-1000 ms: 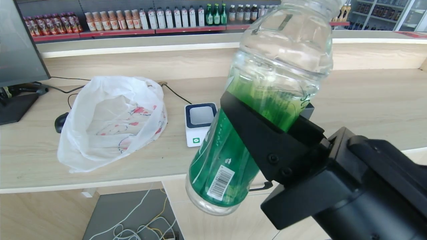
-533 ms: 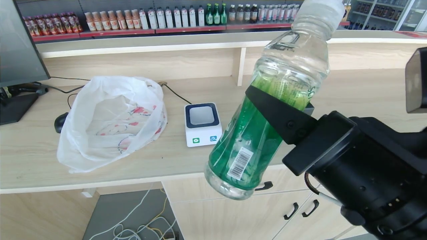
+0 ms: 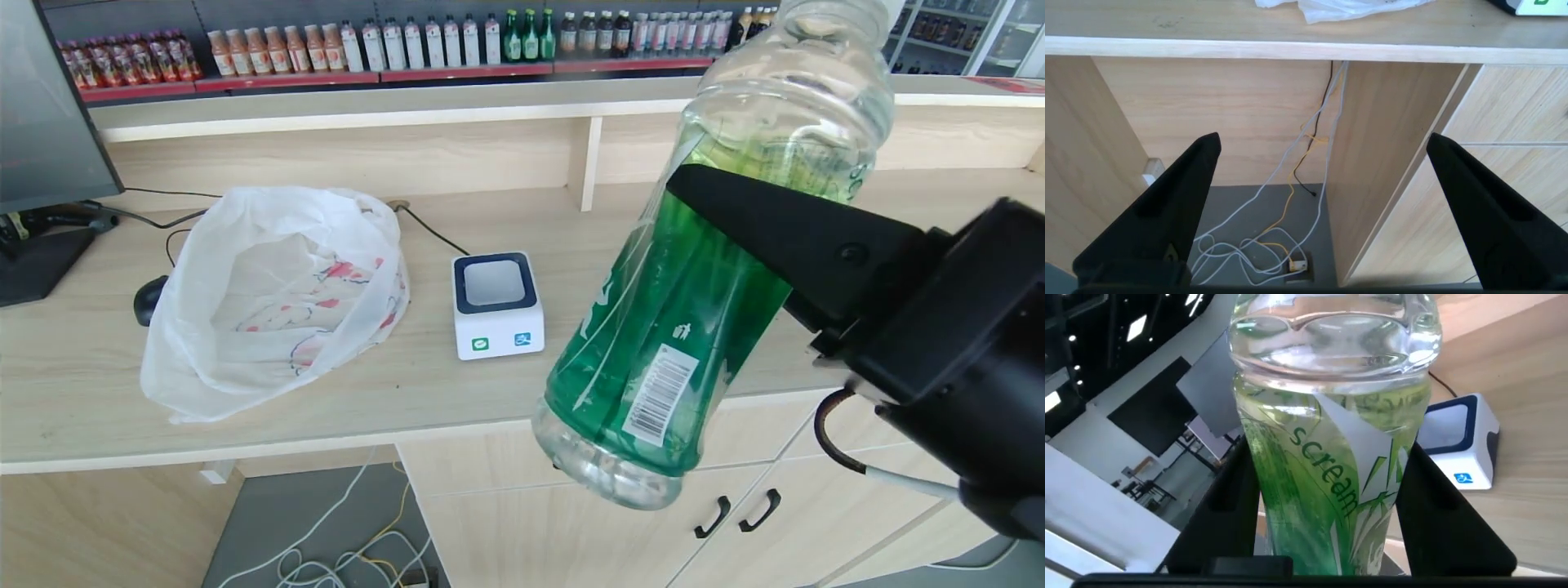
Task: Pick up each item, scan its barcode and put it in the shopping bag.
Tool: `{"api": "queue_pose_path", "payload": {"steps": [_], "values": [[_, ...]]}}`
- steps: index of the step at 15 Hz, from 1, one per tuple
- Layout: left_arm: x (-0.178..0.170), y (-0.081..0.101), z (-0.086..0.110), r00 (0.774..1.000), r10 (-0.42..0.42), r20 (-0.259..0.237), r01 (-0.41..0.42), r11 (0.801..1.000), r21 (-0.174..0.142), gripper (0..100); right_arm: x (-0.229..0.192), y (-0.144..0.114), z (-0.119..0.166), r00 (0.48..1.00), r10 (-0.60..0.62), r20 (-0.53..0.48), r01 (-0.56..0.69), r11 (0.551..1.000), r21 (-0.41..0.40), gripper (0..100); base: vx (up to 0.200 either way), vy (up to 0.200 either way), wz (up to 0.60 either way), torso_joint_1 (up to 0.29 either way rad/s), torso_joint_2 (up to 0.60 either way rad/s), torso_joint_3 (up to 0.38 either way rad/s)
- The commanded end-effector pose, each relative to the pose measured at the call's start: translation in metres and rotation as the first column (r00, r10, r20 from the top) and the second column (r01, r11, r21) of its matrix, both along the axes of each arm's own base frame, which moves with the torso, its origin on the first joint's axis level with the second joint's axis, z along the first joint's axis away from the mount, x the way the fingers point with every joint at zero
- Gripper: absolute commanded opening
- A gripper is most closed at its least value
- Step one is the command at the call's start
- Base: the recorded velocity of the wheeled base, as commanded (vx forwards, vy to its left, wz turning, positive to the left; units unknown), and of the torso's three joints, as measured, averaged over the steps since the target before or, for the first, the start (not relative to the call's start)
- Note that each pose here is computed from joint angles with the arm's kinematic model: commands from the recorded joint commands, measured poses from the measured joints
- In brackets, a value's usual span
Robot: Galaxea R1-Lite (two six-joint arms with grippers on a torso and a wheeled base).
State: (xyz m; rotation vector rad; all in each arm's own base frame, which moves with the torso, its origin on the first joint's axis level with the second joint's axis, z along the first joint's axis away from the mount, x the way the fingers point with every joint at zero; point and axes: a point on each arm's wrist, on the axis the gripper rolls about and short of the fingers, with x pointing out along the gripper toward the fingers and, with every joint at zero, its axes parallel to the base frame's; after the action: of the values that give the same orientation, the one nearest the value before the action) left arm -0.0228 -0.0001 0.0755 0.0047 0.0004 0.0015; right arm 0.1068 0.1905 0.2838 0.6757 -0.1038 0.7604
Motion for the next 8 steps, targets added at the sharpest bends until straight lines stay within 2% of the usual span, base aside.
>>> {"api": "queue_pose_path", "payload": {"steps": [1, 8], "values": [[0.0, 0.0, 0.0, 1.0, 0.0, 0.0, 0.0, 1.0, 0.0, 100, 0.0007, 0.0013, 0.0038, 1.0, 0.003, -0.001, -0.003, 1.0, 0.021, 0, 0.0, 0.0, 0.0, 0.0, 0.0, 0.0], [0.0, 0.0, 0.0, 1.0, 0.0, 0.0, 0.0, 1.0, 0.0, 100, 0.0042, 0.0111, 0.0043, 0.999, 0.026, -0.032, -0.024, 0.998, 0.054, 0, 0.0, 0.0, 0.0, 0.0, 0.0, 0.0]]}}
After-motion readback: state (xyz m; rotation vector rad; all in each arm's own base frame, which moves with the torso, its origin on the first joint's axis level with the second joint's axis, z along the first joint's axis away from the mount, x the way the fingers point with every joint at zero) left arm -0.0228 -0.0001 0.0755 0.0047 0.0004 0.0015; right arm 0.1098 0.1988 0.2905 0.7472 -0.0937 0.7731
